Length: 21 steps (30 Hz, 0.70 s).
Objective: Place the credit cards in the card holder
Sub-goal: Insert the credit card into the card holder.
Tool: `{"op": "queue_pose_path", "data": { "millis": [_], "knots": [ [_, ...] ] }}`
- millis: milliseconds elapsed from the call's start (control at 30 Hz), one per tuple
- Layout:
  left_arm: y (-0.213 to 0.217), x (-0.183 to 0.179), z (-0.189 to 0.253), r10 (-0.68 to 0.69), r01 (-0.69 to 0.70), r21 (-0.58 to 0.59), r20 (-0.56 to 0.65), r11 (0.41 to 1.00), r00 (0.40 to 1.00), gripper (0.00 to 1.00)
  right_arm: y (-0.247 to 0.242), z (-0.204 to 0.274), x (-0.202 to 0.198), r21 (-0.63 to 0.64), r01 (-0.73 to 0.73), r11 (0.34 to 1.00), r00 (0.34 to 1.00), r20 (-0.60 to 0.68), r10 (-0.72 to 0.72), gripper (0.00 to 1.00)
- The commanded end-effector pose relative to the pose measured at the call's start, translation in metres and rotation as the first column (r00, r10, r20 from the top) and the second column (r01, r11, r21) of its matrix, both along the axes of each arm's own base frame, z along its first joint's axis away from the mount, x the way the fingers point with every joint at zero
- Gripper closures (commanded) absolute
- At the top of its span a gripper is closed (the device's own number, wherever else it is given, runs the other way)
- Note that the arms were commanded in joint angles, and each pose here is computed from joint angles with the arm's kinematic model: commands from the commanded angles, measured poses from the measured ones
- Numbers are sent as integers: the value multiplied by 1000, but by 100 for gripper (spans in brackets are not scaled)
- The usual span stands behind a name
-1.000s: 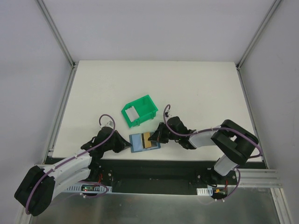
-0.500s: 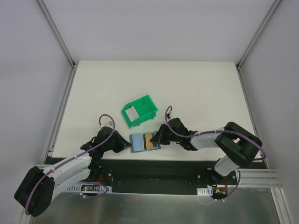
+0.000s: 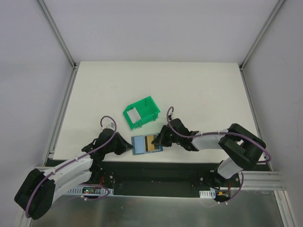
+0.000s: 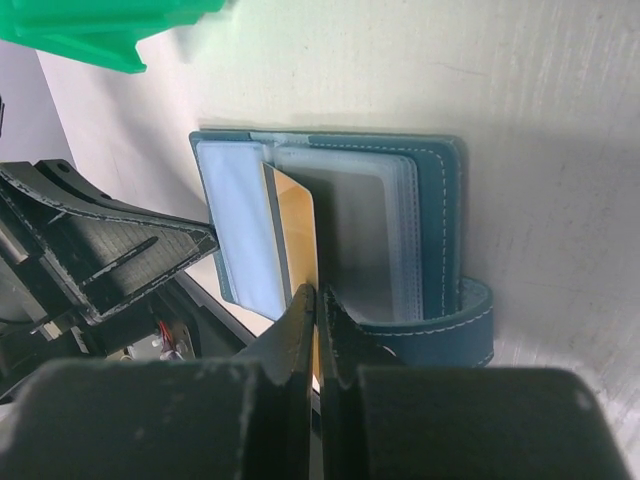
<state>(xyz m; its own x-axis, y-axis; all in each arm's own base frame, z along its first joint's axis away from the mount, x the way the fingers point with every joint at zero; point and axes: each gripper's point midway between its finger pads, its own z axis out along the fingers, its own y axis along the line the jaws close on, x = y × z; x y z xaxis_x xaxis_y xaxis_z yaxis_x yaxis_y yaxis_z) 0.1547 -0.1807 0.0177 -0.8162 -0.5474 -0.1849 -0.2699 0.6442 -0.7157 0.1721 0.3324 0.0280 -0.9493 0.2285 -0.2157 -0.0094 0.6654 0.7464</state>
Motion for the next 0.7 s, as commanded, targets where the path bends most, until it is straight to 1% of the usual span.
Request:
{"op": "queue_pose_path", "data": {
  "millis": [0, 233, 433, 667],
  "knots": [
    [3, -2, -4, 6, -6, 6, -6, 1000, 1000, 100, -16, -3, 0, -87, 28, 996, 999, 22, -27, 99],
    [2, -2, -3, 1, -1, 6, -5, 1000, 1000, 100, 1, -12, -7, -70, -47, 996, 998, -46, 44, 99],
    [2, -2, -2, 2, -2, 1, 2, 1000, 1000, 100, 18, -3, -1, -39, -68, 997, 998, -18, 68, 99],
    [1, -1, -1, -3, 3, -1, 4, 1000, 1000, 100, 38, 3, -9, -35, -139, 990, 990, 4, 139, 96]
  ]
}}
